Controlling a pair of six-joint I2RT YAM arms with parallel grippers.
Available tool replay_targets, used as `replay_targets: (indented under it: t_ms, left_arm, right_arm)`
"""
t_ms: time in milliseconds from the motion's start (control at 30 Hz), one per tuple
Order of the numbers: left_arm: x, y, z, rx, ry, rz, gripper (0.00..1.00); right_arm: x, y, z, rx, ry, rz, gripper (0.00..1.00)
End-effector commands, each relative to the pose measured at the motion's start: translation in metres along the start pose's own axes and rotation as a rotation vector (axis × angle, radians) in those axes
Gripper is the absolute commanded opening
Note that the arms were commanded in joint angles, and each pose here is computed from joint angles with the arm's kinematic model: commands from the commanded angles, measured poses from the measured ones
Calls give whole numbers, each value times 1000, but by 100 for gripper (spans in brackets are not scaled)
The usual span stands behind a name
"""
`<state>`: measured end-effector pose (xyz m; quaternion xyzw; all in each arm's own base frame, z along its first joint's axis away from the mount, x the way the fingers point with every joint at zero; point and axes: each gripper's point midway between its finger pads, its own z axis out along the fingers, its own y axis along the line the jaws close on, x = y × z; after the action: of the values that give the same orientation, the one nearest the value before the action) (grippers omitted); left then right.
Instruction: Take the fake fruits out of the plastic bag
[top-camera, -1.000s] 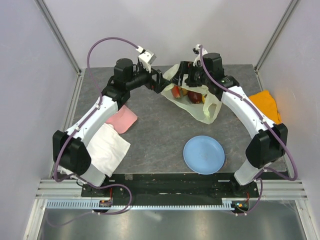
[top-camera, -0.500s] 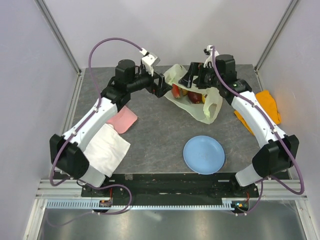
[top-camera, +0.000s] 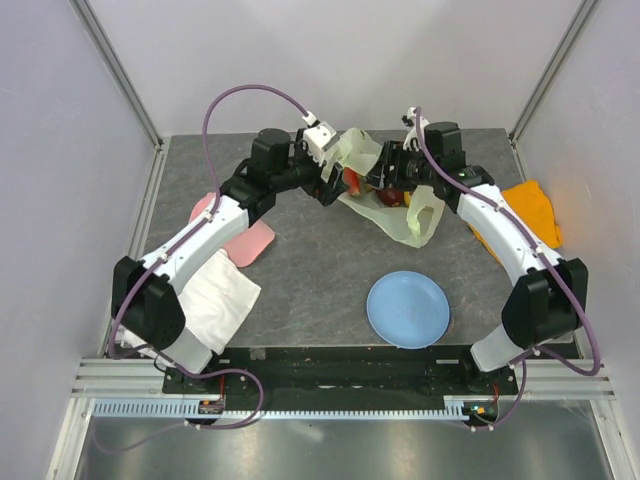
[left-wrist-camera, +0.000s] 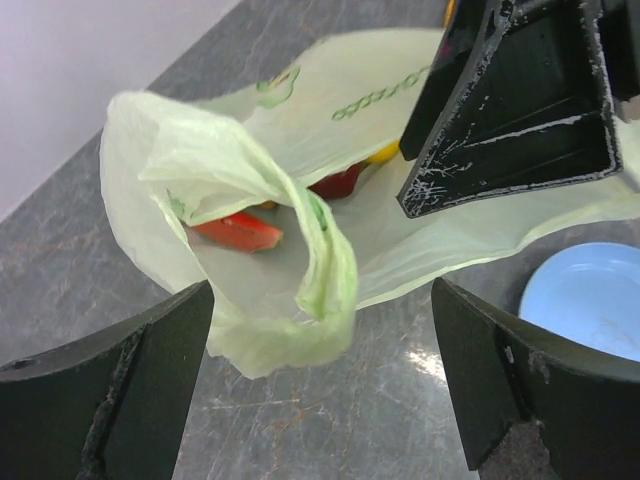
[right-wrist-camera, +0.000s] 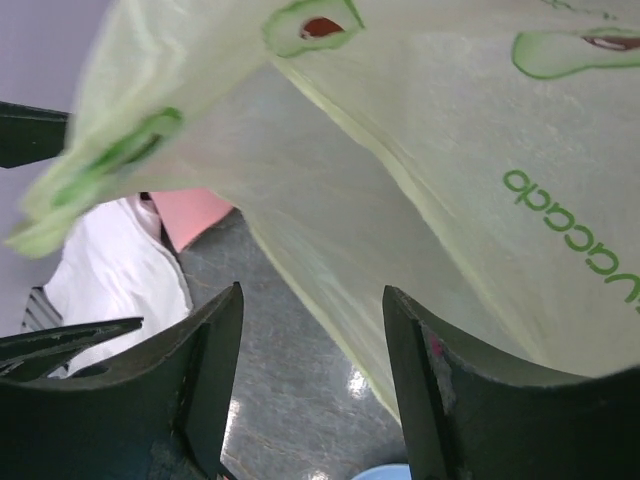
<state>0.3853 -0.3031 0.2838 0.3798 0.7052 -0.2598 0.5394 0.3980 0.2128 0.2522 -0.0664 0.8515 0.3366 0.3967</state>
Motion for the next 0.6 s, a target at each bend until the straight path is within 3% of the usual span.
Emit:
replay_targets:
  t_ms: [0, 33, 67, 100, 133, 267, 400, 567]
  left_arm:
    - [-8, 26, 11, -118, 13, 77, 86]
    - [-7, 28, 12, -121, 18, 78, 77]
    - [-6, 31, 13, -131, 25, 79, 52]
    - [-8, 32, 14, -134, 23, 80, 36]
    - [-8, 34, 12, -150, 22, 77, 4]
    - [-15, 23, 0, -117, 9, 47, 2]
    - [-9, 1, -27, -65, 27, -6, 2]
    - [0, -20, -78, -57, 28, -47, 2]
  right_arm:
    - [10, -25, 20, 71, 26, 9, 63]
    - [13, -29, 23, 80, 35, 3, 61]
    - [15, -35, 26, 98, 39, -5, 57]
    - [21, -43, 32, 112, 60, -27, 56]
    - [24, -49, 35, 128, 70, -40, 54]
    - [25, -95, 42, 320, 72, -135, 47]
    - [7, -128, 36, 491, 27, -218, 47]
    - [0, -133, 29, 520, 28, -291, 49]
